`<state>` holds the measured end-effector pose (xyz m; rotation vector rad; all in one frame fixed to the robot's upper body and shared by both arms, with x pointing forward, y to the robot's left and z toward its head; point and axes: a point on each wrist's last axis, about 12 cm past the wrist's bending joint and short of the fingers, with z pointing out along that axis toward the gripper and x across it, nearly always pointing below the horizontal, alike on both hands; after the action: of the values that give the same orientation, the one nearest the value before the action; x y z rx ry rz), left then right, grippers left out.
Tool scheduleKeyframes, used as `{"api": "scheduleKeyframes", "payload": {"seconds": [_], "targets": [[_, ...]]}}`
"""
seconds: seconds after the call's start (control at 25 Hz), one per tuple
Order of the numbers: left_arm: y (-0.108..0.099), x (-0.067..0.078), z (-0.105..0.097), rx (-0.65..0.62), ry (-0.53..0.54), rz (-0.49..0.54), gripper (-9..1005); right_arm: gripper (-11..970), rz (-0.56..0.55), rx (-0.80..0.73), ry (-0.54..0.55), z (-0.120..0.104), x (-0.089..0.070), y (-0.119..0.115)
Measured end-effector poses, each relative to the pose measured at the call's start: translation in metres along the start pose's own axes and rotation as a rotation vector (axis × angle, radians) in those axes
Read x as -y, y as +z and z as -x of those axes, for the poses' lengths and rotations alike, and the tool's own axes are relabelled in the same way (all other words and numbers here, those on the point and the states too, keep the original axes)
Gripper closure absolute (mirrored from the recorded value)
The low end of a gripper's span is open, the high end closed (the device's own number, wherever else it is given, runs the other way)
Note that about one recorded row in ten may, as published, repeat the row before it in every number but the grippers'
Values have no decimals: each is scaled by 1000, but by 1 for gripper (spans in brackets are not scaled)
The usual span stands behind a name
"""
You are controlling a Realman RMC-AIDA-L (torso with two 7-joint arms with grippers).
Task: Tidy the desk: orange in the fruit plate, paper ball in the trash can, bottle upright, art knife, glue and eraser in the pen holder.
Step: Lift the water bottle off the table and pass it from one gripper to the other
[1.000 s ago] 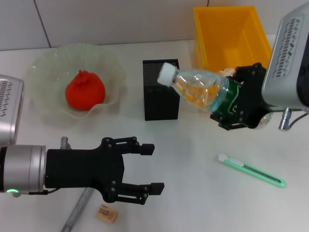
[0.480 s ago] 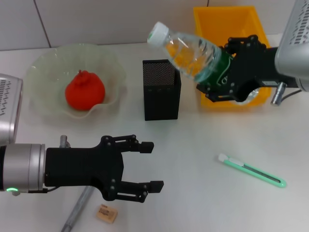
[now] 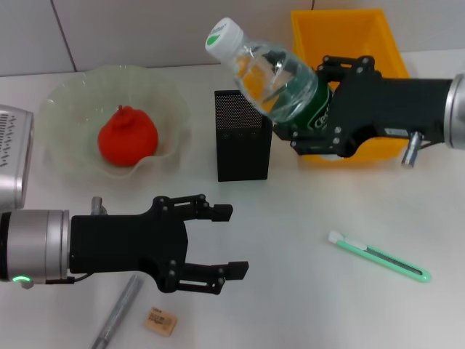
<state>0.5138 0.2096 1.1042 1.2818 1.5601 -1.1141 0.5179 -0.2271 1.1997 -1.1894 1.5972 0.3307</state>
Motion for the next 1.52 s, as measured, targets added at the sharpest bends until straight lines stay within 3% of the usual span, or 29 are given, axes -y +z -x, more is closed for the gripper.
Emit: {"api": "scheduleKeyframes", "payload": {"seconds": [0.52,0.68,1.0,1.52], "targets": [[-1,-3,0,76,19,54,152,199,52,296,139,-56,-4,-35],[-2,-4,-2,97,25,80,151,198,136,328,168,-74,-8,-49],[-10,-8,-3,172,22,139,150,199,233,346,193,-85,-13,-58],[-20,-7,-7,387,-17,242,150,198,212,303,201,-92,-9,-47]]}}
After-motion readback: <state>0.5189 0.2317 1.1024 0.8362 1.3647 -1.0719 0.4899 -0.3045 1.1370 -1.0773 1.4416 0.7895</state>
